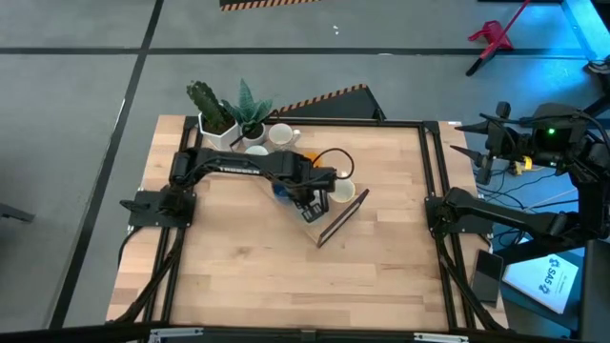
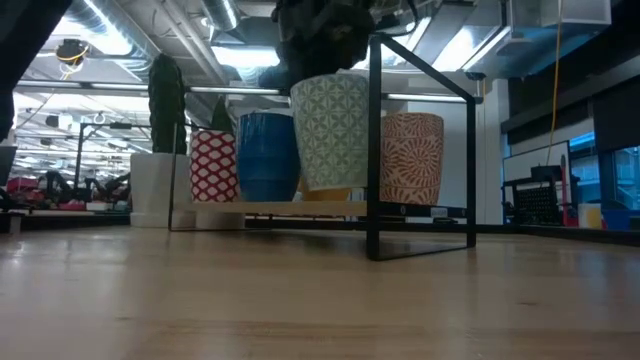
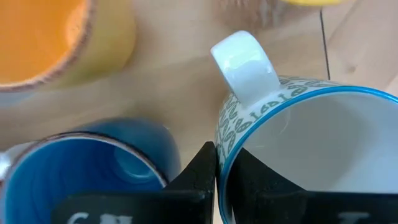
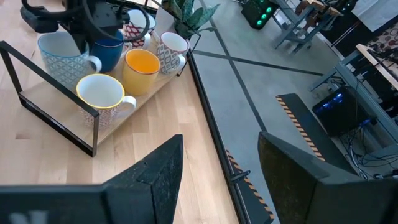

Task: Place coffee mugs
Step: Put the green mug on the shelf

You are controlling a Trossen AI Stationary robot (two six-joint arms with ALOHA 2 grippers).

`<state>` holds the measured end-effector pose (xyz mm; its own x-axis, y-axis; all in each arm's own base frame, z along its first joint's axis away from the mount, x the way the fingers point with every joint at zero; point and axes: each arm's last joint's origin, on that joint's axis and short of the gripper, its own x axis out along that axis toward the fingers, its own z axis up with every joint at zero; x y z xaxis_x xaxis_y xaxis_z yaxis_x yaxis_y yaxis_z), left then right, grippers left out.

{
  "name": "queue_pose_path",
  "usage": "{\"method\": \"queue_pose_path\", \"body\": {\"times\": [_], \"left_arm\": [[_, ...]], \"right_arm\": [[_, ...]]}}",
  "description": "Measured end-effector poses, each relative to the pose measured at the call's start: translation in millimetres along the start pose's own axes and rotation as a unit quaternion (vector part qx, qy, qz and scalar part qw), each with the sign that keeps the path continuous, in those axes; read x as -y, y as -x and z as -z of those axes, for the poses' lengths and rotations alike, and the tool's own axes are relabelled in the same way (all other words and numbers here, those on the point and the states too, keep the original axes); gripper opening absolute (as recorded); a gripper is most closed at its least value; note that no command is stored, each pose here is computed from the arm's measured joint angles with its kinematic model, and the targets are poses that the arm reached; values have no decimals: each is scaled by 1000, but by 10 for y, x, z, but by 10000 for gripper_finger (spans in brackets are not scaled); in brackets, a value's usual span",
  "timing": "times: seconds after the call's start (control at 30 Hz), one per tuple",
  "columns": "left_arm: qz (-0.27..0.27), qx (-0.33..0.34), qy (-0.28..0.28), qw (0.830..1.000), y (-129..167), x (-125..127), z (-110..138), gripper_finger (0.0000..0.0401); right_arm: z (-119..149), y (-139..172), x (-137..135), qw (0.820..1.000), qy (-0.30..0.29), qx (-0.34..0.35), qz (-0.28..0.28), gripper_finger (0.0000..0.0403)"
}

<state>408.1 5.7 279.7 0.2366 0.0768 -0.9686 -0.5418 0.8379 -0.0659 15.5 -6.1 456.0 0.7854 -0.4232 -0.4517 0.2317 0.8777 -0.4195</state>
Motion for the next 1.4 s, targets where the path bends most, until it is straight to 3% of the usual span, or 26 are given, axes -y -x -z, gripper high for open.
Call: {"method": "queue_pose_path", "body": {"times": [0.6, 0.97, 1.17, 1.4], "left_arm": [[12, -18, -14, 1000, -184, 56, -32, 17], [8, -20, -11, 1000, -201, 58, -26, 104], [18, -21, -1, 1000, -122, 59, -30, 119], [45, 20, -5, 999, 315, 86, -131, 121]], "right_arm": [[8, 0, -5, 1000, -1, -4, -3, 195], [12, 0, -8, 1000, 1, -6, -4, 195], [12, 0, -8, 1000, 1, -6, -4, 195], [0, 0, 0, 1000, 2, 0, 0, 195]]}}
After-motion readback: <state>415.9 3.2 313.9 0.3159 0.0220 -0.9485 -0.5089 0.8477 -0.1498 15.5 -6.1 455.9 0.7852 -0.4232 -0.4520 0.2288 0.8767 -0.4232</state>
